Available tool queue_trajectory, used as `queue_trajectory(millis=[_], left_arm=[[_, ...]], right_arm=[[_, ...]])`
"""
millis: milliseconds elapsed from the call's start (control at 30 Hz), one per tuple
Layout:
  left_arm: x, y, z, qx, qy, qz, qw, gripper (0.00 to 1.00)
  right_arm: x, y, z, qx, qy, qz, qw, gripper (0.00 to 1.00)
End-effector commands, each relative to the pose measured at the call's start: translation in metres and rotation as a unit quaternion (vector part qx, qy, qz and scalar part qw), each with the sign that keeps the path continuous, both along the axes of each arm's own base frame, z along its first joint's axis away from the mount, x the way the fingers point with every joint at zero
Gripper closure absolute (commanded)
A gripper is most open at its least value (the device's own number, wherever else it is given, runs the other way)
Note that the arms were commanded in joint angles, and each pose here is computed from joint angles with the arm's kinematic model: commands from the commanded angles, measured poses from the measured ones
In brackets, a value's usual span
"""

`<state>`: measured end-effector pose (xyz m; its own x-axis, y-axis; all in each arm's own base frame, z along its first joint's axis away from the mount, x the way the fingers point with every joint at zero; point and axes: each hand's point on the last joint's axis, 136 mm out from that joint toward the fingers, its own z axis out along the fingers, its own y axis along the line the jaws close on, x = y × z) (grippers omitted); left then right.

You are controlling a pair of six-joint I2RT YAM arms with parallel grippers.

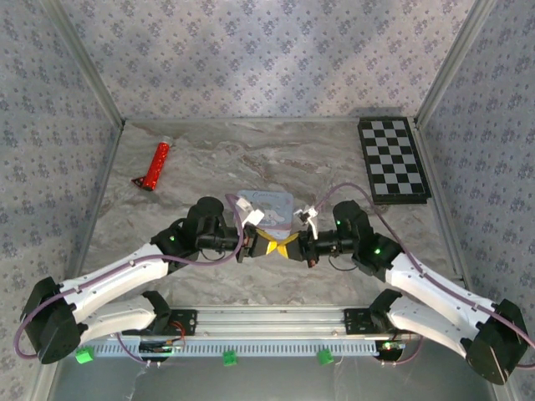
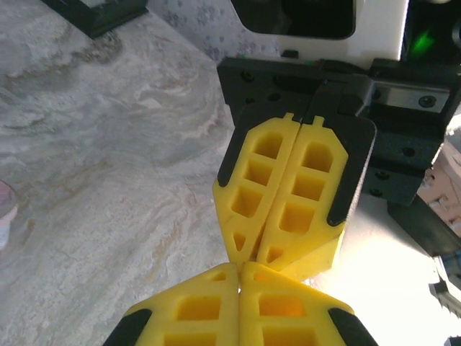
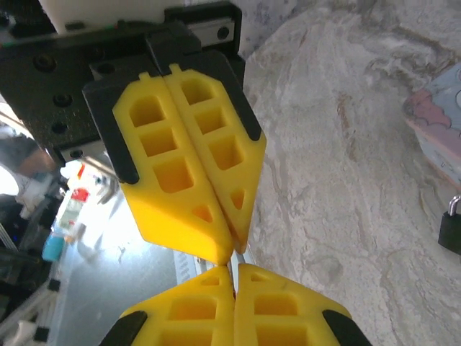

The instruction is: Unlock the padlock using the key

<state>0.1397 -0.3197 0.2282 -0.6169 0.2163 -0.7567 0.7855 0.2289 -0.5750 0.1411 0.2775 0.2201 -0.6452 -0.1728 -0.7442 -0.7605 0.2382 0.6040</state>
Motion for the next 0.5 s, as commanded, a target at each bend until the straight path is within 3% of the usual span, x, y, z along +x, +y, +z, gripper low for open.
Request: queue_trajectory(millis=[0, 167, 300, 467], left_arm=[[0.024, 0.001, 0.018, -0.034, -0.006, 0.068, 0.997, 1.00], [0.054, 0.009, 0.034, -0.109, 0.048, 0.162, 0.980, 1.00], [0.060, 0.009, 0.050, -0.168, 0.084, 0.183, 0.965, 1.00], [0.060, 0.010, 0.060, -0.188, 0.102, 0.191, 0.958, 1.00]], right_arm=[[0.025, -0.014, 0.014, 0.048, 0.003, -0.073, 0.996, 0.83], [0.065, -0.050, 0.019, 0.148, 0.034, -0.215, 0.965, 0.52], [0.071, -0.065, 0.031, 0.212, 0.017, -0.259, 0.942, 0.44], [0.067, -0.068, 0.044, 0.237, 0.006, -0.269, 0.933, 0.26]])
